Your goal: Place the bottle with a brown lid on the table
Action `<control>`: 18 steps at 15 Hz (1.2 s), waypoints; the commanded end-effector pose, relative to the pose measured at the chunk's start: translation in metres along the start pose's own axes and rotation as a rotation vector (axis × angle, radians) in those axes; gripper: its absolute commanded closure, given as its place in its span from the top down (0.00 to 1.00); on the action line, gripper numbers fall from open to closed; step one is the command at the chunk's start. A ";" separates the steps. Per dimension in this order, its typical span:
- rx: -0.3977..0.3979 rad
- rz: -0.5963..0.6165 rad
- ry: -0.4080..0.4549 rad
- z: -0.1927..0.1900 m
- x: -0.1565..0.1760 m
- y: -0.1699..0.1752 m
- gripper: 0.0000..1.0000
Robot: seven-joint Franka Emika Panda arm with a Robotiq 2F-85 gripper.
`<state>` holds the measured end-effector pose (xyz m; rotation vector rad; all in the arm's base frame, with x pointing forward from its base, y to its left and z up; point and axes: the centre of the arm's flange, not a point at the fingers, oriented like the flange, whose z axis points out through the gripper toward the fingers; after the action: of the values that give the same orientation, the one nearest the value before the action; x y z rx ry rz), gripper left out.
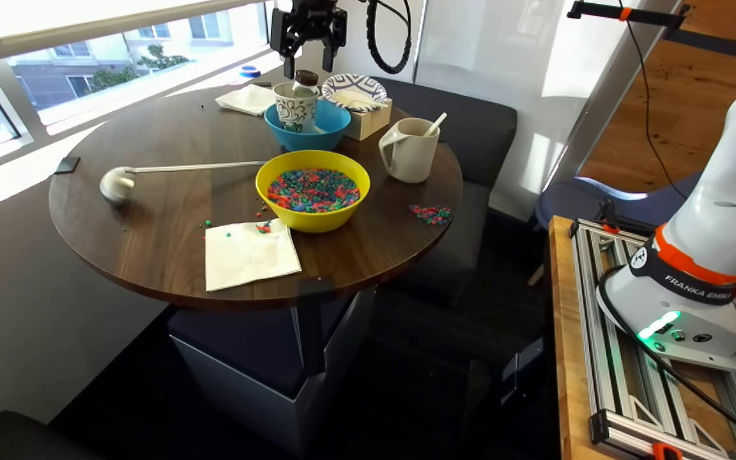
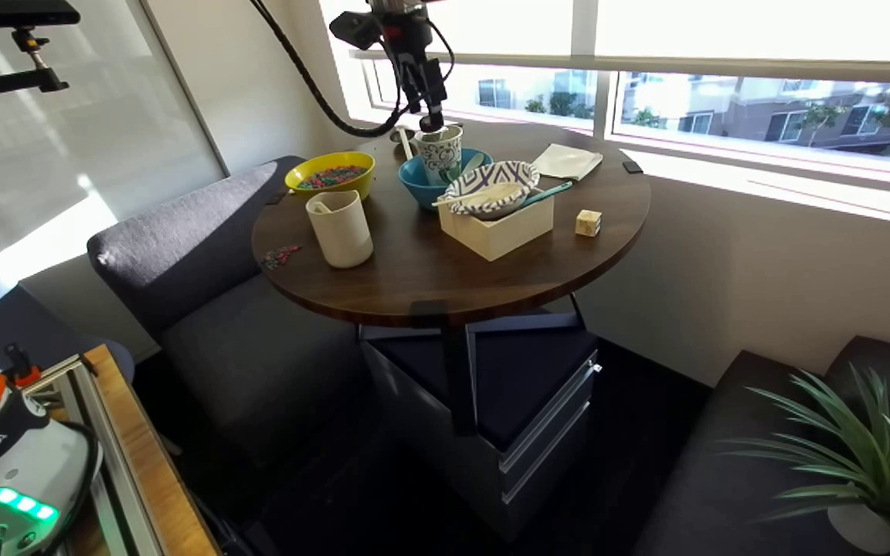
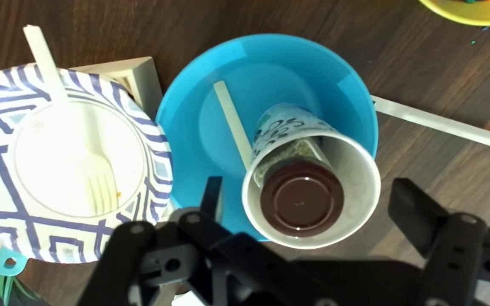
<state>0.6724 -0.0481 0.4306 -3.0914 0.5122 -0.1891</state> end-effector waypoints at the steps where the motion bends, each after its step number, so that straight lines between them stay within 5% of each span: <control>1: 0.030 -0.012 0.002 0.005 0.002 0.006 1.00; 14: 0.069 -0.021 0.004 0.019 -0.002 0.009 0.94; 18: 0.075 -0.014 0.054 0.020 0.002 0.008 0.81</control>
<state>0.6756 -0.0595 0.4194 -3.0500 0.4724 -0.2477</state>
